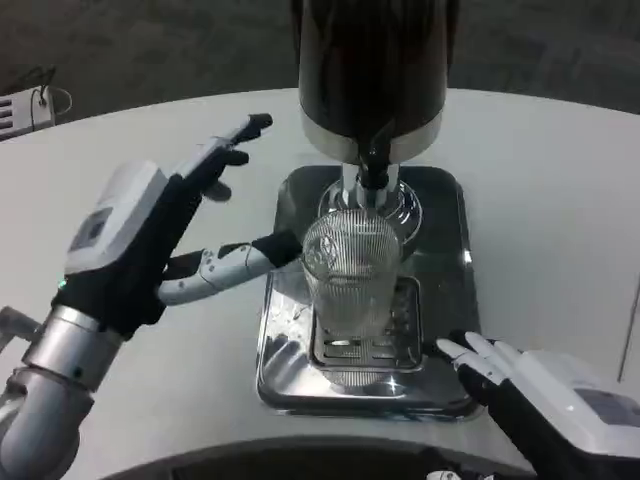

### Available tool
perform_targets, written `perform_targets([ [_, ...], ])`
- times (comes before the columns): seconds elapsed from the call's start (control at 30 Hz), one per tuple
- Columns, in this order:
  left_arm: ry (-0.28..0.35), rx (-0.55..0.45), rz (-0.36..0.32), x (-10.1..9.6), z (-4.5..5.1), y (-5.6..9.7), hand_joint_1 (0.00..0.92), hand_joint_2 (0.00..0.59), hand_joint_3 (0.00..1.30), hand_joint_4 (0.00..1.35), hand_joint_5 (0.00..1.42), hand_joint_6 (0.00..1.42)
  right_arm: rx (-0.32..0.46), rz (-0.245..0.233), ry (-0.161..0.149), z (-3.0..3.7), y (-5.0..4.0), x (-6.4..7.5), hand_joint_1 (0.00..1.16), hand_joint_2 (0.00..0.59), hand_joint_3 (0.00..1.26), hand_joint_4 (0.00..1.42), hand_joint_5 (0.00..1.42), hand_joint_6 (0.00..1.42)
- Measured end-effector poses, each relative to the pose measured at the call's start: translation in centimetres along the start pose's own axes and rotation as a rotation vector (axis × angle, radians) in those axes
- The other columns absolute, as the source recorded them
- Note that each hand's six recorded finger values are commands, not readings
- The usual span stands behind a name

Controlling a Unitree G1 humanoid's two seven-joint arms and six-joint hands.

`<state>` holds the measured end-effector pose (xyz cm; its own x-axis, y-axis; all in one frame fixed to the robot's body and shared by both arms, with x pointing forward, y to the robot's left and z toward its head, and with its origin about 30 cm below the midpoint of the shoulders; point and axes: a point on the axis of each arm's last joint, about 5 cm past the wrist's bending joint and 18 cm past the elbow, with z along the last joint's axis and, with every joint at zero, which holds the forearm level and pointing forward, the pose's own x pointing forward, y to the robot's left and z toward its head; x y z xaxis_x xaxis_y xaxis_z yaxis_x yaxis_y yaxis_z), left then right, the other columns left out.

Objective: Grasp the cup under the faucet to collect the drink, then remove the cup.

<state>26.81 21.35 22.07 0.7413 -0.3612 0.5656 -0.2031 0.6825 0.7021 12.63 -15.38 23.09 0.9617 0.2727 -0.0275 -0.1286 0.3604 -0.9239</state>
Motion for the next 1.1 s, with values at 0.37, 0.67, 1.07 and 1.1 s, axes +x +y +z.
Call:
perform_targets([
  [0.37,-0.184,-0.214,-0.092,2.1,1.92,1.1,0.0,0.053,0.13,0.08,0.2,0.27,0.007,0.002,-0.004,0.09,0.07,0.1,0.6,0.454,0.1,0.0,0.0,0.0],
  [0.67,-0.252,-0.261,-0.132,3.7,2.71,1.4,0.0,0.053,0.11,0.07,0.19,0.28,0.012,0.01,0.0,0.07,0.2,0.0,0.6,0.454,0.1,0.0,0.0,0.0],
  [1.07,-0.249,-0.257,-0.27,5.4,3.04,0.8,0.0,0.054,0.02,0.0,0.1,0.16,0.02,0.005,0.001,0.18,0.19,-0.5,0.6,0.454,0.1,0.0,0.0,0.0],
  [1.1,-0.249,-0.252,-0.278,5.5,3.07,0.7,0.0,0.055,0.02,0.0,0.1,0.16,0.021,0.003,0.002,0.19,0.18,-0.6,0.6,0.454,0.1,0.0,0.0,0.0],
])
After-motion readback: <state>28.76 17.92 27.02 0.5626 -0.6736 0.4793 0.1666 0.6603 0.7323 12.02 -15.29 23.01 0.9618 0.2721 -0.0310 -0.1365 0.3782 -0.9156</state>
